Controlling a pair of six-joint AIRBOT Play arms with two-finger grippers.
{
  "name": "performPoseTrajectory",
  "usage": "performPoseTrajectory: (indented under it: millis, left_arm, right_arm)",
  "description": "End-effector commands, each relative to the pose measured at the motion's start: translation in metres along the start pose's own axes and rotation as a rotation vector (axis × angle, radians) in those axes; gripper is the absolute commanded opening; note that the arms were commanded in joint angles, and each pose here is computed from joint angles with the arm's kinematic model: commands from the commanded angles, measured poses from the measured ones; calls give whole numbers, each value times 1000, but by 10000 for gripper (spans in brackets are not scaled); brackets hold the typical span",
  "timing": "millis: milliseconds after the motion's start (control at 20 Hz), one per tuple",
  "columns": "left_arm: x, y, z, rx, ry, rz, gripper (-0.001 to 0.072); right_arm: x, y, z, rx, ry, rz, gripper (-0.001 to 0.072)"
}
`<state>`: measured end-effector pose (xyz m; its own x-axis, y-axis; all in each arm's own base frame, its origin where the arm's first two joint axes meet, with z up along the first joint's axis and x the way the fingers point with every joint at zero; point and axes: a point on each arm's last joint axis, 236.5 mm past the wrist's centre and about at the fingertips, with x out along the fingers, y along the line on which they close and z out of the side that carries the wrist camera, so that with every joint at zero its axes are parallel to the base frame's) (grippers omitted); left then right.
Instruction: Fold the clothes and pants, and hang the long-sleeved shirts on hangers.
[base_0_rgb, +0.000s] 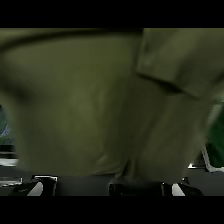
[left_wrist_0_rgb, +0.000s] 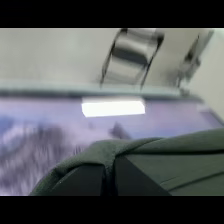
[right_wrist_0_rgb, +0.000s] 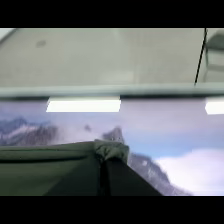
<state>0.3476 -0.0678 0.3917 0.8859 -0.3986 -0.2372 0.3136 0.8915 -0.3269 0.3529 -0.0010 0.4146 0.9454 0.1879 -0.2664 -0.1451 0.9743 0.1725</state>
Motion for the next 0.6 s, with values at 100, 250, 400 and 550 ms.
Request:
performPoseTrajectory:
  millis: [100, 250, 400, 550]
  left_arm:
    - [141, 121, -202, -216, 465, 91, 21]
    - [200, 171, -275, -338, 535, 159, 21]
    - [225, 179, -310, -455, 585, 144, 21]
    - [229, 181, -332, -498, 633, 141, 22]
  right_arm:
    - [178, -71, -195, 381, 526, 83, 36]
    - [254, -64, -276, 583, 657, 86, 36]
    - [299, -51, -318, 742, 677, 60, 38]
    - [308, -39, -340, 729, 720, 64, 46]
